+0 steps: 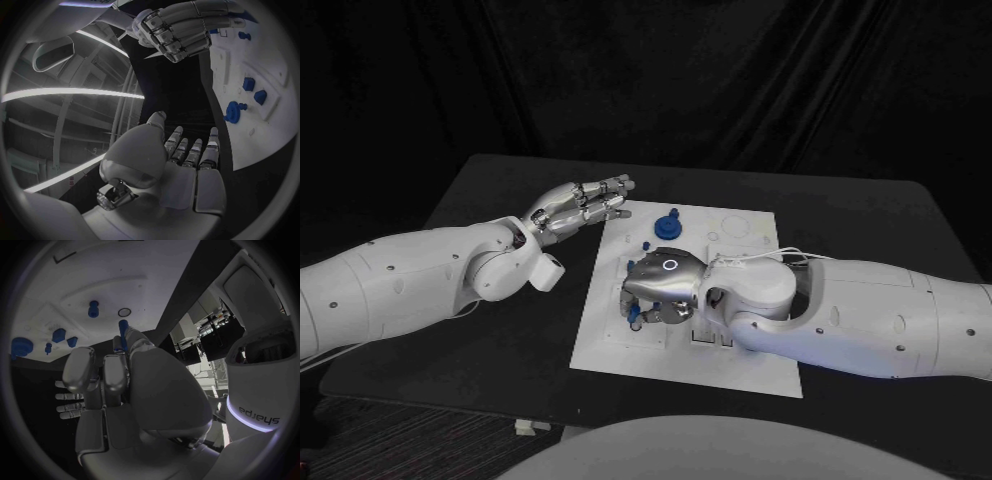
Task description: Assemble the parts on the task board
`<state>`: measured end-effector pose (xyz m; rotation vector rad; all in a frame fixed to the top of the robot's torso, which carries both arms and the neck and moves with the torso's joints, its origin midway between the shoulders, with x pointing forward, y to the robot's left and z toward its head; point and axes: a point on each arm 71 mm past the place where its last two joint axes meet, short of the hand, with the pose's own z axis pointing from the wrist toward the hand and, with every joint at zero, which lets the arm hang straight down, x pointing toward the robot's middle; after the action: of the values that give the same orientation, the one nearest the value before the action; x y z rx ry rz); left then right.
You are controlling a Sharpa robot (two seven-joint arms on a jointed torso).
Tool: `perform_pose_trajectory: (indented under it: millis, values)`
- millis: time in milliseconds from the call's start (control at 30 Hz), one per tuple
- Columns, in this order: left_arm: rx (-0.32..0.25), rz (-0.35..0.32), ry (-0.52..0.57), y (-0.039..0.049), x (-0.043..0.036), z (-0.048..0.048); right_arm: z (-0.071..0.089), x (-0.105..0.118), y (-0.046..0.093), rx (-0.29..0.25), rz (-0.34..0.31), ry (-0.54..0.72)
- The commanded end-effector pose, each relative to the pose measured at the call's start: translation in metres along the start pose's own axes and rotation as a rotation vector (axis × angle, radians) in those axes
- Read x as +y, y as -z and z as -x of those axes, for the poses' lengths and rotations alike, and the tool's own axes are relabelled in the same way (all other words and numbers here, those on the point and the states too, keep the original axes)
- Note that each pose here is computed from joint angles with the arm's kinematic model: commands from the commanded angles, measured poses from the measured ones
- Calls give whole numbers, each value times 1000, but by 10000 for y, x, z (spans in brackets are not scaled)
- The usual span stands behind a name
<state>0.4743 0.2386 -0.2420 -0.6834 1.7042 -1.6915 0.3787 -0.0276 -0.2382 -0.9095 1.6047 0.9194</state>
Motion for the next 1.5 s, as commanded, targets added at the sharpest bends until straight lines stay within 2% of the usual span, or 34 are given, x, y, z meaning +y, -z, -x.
perform_pose_trajectory:
  millis: [33,500,1500]
  values:
    - [0,-23,9,-9,-14,-9,-40,7,-3,42,6,38]
    - [5,-21,11,-28,-9,-17,-87,-16,0,84,-3,40]
    - [13,-16,14,-57,0,-30,-132,28,-40,72,0,29]
